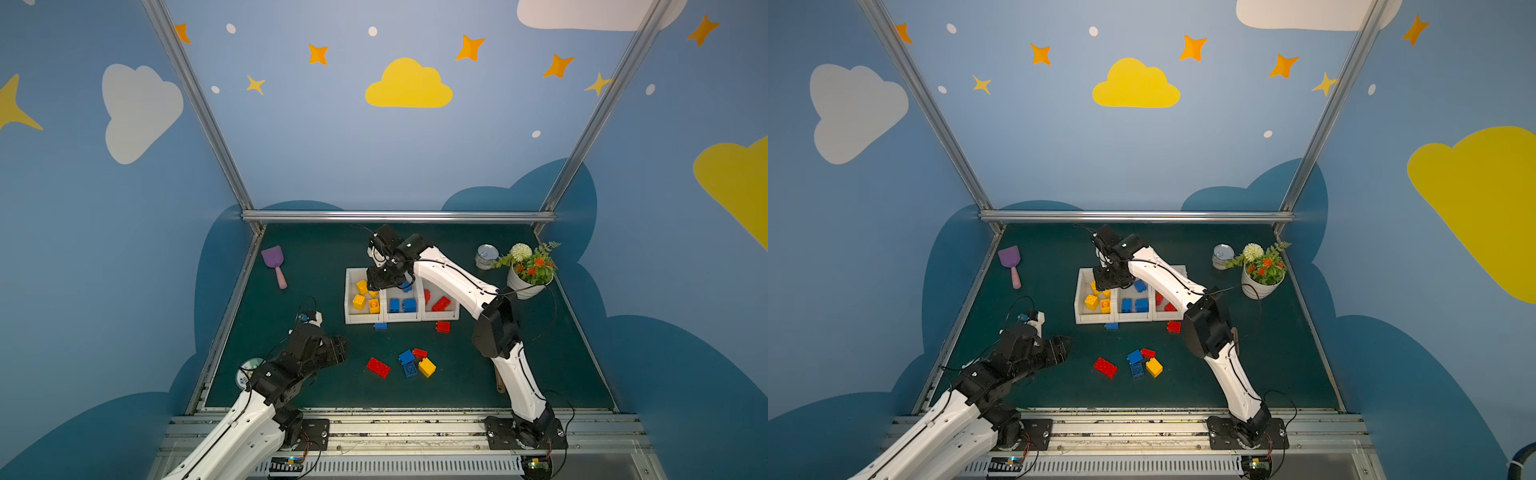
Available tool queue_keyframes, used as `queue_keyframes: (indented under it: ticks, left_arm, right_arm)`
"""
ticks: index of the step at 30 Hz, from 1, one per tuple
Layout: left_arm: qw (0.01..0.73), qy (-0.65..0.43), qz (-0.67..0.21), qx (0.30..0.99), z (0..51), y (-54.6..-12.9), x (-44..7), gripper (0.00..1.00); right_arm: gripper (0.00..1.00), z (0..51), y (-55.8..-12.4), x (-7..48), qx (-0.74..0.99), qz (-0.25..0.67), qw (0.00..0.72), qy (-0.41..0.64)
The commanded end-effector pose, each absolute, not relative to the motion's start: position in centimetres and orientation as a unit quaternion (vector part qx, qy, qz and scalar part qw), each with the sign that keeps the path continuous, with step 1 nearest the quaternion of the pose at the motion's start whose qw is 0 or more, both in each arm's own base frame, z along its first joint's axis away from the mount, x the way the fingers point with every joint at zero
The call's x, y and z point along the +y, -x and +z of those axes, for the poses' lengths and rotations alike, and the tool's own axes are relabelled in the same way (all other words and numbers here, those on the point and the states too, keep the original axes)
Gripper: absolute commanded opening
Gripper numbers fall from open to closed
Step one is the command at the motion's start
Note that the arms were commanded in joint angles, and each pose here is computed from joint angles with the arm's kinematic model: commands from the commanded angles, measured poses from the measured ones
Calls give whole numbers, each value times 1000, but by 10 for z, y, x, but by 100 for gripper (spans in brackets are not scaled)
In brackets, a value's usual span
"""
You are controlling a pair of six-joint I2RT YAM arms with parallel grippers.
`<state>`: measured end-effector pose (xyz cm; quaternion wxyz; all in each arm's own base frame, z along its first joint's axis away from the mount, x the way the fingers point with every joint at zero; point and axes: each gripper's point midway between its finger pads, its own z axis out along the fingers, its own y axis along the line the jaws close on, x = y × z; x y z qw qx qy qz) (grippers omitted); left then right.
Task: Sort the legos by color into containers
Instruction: 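Carry the yellow brick with the right gripper across to the compartment nearest the shovel, then release the yellow brick into that compartment and raise the right gripper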
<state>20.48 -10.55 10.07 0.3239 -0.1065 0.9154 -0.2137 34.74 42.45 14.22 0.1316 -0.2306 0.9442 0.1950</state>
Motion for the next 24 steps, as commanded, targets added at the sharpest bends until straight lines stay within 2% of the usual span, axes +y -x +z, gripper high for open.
queue_keyframes:
  ticks: [1,9,17,24]
  left_arm:
    - [315,112,-210,919,94,-199,-103,72]
    - [313,118,-213,918,91,-195,-101,72]
    - [311,119,-216,918,91,-193,-102,72]
    - [313,120,-215,917,91,-192,-101,73]
  right_arm:
    - [46,136,-344,433,941,206,114,244]
    - [52,134,-349,446,930,230,123,258]
    - [67,142,-351,450,925,240,137,262]
    - [69,152,-349,447,926,243,139,255]
